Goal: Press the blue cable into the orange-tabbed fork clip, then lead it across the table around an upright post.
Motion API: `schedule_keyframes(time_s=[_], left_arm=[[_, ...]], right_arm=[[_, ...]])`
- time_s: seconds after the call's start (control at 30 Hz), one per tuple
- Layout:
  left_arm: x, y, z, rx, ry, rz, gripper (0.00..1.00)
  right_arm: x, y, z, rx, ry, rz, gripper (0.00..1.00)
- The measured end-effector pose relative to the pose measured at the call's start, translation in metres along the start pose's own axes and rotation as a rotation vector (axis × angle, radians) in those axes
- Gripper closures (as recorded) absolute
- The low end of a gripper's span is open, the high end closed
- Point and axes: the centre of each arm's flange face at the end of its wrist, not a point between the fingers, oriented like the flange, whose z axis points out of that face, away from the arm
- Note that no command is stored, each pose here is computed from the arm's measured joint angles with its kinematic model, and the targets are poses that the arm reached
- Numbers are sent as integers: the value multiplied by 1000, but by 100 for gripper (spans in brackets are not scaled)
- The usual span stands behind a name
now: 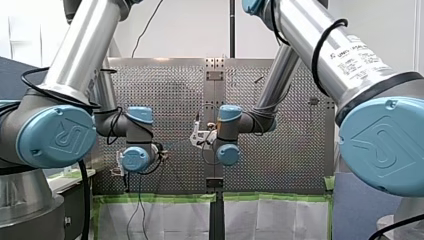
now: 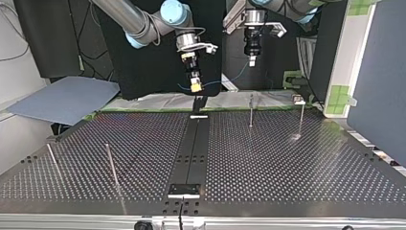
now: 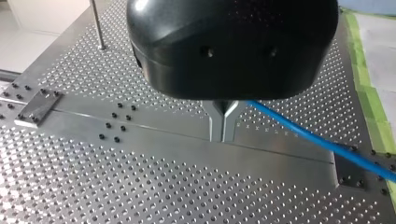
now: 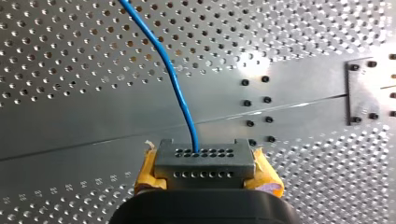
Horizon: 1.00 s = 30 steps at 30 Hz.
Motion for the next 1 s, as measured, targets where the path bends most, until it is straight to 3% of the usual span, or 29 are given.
schedule_keyframes(time_s=[0.3,0.57,0.77,1.0], left_arm=[[-3,14,22,10,-53,7,99],[-7,28,39,14,-77,26,99],[-1,39,62,15,-89,48,99],[5,61,96,-47,-114,44,99]], right_arm=[[-31,-7,12,34,-9,11,100],[-60,-11,19,63,-51,28,100],[-85,-7,19,65,-92,25,100],[-117,3,20,54,-151,14,100]])
